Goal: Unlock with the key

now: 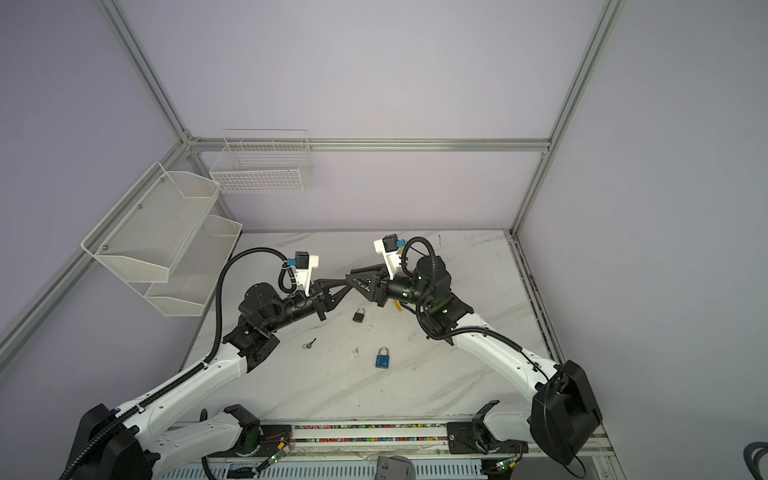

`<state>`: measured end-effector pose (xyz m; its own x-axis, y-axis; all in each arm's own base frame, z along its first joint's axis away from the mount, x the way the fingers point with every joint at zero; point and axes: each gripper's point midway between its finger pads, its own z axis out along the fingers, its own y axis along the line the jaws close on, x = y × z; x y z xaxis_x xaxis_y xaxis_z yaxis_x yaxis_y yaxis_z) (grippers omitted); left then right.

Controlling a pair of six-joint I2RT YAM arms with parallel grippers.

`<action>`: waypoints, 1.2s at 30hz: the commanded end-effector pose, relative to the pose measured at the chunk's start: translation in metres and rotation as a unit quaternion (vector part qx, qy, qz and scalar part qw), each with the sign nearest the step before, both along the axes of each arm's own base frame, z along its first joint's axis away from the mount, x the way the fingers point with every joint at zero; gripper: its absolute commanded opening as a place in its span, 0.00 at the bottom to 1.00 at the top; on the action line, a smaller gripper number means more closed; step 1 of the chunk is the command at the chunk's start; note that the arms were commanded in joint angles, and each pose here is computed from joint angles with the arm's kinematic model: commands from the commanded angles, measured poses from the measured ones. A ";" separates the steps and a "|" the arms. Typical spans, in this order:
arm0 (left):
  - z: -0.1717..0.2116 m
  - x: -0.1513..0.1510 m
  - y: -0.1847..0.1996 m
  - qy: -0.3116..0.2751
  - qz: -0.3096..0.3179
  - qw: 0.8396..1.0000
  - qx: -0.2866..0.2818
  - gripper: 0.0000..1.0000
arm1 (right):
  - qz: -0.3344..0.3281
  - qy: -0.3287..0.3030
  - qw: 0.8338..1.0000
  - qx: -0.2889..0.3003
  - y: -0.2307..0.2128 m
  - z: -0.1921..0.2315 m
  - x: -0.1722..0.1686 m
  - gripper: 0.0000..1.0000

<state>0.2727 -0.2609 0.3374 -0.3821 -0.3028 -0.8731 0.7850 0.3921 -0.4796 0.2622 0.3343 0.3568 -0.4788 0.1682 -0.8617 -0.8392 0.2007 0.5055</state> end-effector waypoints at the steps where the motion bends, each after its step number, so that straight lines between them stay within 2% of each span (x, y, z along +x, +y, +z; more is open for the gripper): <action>1: 0.036 -0.001 0.005 -0.038 0.013 0.998 -0.039 0.00 | -0.006 -0.015 0.999 0.032 -0.009 0.029 0.000 0.39; 7: 0.043 -0.001 0.008 -0.040 0.020 0.997 -0.056 0.00 | -0.001 0.003 0.999 0.042 -0.020 0.031 -0.002 0.42; 15: 0.048 0.000 0.009 -0.045 0.022 0.996 -0.067 0.00 | 0.025 0.033 0.998 0.049 -0.015 0.022 -0.003 0.42; 30: 0.056 0.000 0.009 -0.051 0.020 0.995 -0.083 0.00 | 0.047 0.049 0.997 0.047 -0.007 0.008 -0.001 0.29; 36: 0.060 -0.001 0.007 -0.054 0.011 0.995 -0.088 0.00 | 0.051 0.050 0.996 0.049 -0.005 0.009 0.001 0.19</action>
